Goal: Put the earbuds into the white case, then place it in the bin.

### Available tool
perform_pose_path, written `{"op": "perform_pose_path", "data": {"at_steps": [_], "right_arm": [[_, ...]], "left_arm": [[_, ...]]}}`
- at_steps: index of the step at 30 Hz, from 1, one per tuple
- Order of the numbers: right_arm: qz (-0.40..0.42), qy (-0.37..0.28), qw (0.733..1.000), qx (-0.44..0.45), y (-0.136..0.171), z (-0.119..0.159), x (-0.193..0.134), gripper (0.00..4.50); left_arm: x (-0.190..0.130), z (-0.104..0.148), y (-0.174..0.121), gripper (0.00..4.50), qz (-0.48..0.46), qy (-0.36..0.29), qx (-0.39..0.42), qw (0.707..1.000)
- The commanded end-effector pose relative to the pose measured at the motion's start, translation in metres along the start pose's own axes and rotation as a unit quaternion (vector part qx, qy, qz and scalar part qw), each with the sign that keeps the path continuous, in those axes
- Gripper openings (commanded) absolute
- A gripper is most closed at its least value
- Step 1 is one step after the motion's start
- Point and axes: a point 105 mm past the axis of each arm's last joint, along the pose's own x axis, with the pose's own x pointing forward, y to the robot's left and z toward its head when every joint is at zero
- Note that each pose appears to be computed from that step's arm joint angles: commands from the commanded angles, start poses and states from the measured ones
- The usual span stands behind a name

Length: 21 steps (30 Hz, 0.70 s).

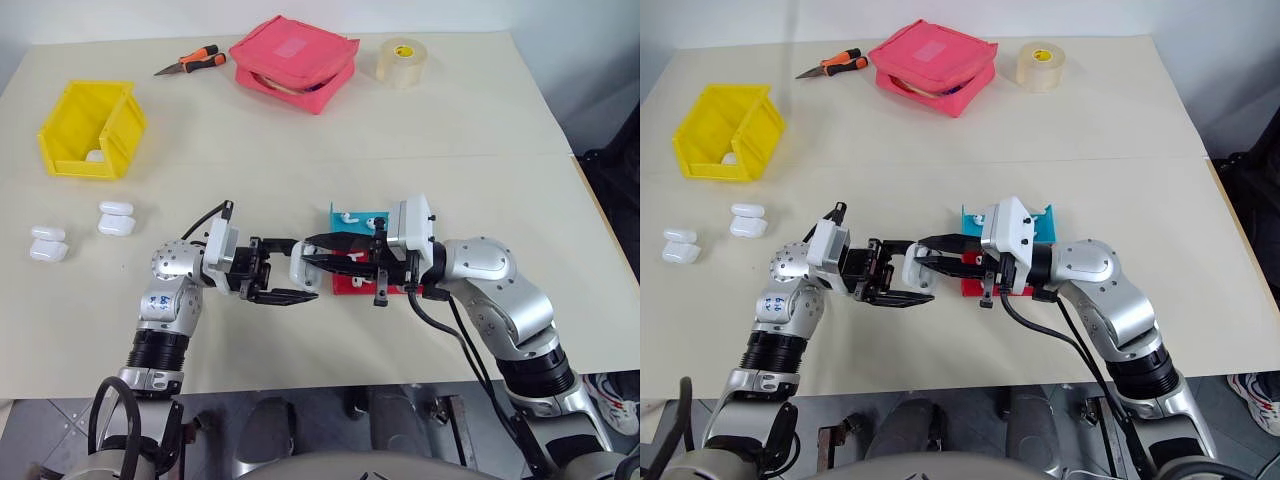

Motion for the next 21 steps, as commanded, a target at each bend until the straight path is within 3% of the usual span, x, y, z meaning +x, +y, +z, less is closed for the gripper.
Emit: {"op": "perform_pose_path", "data": {"at_steps": [1, 12, 18, 21], "right_arm": [[0.023, 0.041, 0.999, 0.027, 0.009, -0.017, -0.002, 0.44], [0.036, 0.045, 0.998, 0.012, -0.001, -0.009, 0.012, 0.44], [0.046, 0.031, 0.998, -0.015, -0.003, 0.01, 0.018, 2.3], [0.046, 0.024, 0.998, -0.025, -0.004, 0.021, 0.019, 2.3]], "left_arm": [[-0.004, 0.031, 0.013, 2.78, 0.026, -0.036, 0.07, 0.997], [-0.001, 0.029, 0.013, 2.78, 0.025, -0.038, 0.068, 0.997], [-0.002, 0.027, 0.014, 2.78, 0.026, -0.032, 0.067, 0.997], [-0.003, 0.026, 0.014, 2.78, 0.029, -0.027, 0.064, 0.997]]}}
